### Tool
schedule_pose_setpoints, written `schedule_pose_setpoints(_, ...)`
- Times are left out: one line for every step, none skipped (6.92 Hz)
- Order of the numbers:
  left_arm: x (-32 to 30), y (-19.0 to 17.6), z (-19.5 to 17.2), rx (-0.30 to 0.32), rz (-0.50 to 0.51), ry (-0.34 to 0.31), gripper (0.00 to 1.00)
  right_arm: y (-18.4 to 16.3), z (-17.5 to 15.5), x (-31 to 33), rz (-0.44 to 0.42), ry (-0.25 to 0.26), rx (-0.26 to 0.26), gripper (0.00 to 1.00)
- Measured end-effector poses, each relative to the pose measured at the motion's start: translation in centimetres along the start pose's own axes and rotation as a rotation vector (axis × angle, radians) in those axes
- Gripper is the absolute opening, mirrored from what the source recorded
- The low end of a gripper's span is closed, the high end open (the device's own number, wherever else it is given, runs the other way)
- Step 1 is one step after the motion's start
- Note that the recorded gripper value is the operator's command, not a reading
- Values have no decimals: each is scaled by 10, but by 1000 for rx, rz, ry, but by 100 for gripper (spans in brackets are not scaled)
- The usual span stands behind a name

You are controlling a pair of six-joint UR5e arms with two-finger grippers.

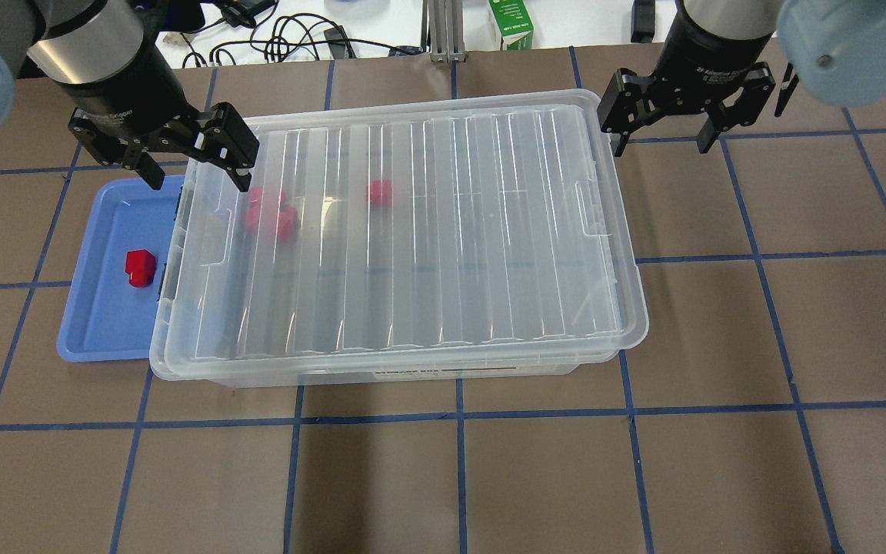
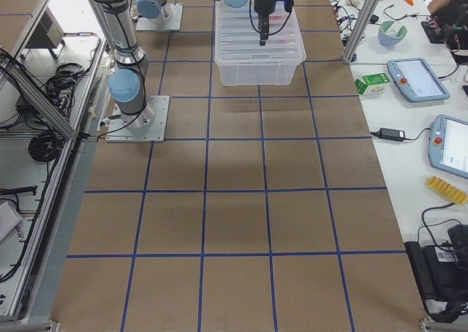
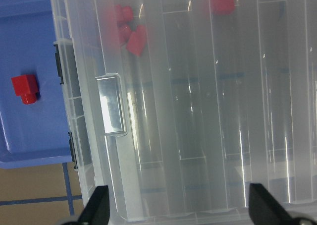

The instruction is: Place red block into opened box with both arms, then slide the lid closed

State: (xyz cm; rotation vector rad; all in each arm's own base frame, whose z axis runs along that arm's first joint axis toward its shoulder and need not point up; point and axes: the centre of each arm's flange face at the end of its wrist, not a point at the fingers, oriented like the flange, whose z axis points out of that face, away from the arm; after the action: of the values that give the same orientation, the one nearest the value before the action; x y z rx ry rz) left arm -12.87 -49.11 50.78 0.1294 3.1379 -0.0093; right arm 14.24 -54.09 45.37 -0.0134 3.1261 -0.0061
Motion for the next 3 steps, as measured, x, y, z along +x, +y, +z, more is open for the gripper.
schedule_pose_setpoints(0,0,0,0,1,-1,100,-10,36,-1,-3,1,-4,100)
schedule_pose_setpoints(0,1,0,1,2,-1,100,-13,66,0,-9,3,-3,100)
schedule_pose_setpoints(0,1,0,0,4,0,100,-13,84,2,-11,12,5,100)
